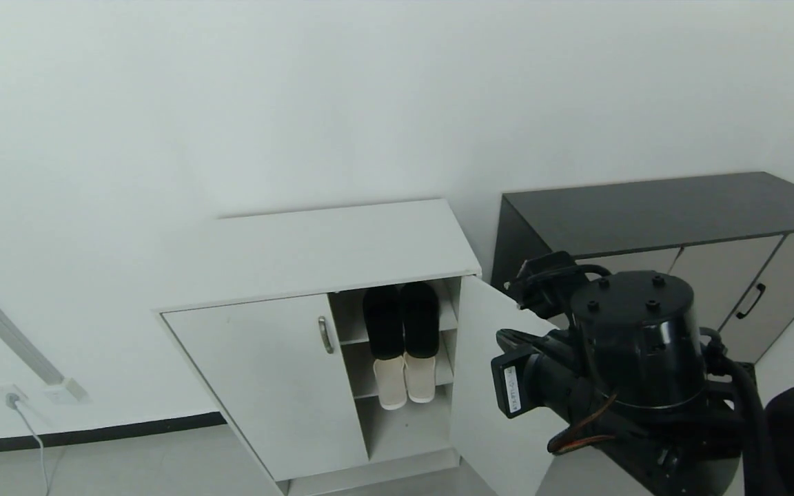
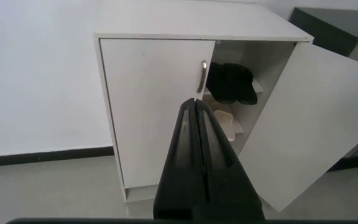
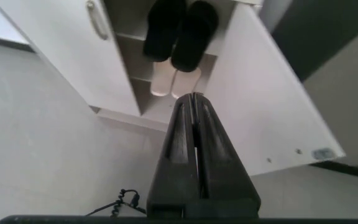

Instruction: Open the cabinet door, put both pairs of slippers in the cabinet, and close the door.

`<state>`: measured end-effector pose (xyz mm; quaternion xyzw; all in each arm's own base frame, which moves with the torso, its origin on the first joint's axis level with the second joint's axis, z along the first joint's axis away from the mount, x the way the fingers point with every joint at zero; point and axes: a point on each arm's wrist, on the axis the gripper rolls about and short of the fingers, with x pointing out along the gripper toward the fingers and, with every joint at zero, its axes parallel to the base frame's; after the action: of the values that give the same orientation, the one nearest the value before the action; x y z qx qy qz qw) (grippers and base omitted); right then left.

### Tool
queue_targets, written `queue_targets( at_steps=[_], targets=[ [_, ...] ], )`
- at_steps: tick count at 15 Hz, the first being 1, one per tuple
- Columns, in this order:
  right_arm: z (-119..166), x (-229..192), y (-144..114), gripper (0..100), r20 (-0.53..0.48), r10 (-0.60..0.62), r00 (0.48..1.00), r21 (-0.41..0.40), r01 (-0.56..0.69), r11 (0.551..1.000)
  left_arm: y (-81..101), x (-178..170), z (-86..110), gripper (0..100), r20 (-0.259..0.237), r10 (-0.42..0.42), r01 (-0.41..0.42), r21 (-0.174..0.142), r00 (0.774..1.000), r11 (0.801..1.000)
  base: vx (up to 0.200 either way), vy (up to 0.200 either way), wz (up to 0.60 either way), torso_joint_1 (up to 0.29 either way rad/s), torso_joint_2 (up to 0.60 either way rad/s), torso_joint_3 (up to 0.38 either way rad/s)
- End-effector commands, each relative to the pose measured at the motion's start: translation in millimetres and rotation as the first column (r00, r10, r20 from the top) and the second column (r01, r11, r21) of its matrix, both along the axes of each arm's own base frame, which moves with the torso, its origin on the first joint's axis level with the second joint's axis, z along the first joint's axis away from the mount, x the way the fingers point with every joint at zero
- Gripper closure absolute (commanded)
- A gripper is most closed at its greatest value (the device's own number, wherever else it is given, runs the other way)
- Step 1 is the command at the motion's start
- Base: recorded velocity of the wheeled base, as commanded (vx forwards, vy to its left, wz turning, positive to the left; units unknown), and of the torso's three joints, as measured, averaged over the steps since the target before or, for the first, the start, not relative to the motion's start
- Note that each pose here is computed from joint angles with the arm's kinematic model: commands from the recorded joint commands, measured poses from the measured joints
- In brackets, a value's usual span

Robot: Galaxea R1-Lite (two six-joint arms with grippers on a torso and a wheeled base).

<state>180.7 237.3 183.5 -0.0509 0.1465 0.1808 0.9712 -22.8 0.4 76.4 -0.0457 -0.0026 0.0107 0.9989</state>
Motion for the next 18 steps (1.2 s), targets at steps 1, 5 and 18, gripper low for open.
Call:
queue_targets(
  at_steps=[1,5,18],
  targets=[
    [-0.1,3.3,-2.7,100,0.001,-0.015,1.0,0.0,0.015,1.0,0.1,0.1,0.0,100,-0.001,0.003,-0.003,-0.001,1.0,1.0,0.0,0.0,0.0,0.0,0.0,0.0],
    [0.7,9.7,-6.3,100,0.011,-0.038,0.999,0.015,0.038,0.999,0.1,0.1,0.0,100,-0.001,0.004,-0.004,-0.001,1.0,1.0,0.0,0.0,0.0,0.0,0.0,0.0],
    [18.4,38.9,-21.8,100,0.076,-0.122,0.99,0.038,0.119,0.992,0.1,0.1,0.0,100,-0.001,0.003,-0.003,0.001,1.0,1.0,-0.077,0.0,0.0,0.0,0.0,0.0]
  ],
)
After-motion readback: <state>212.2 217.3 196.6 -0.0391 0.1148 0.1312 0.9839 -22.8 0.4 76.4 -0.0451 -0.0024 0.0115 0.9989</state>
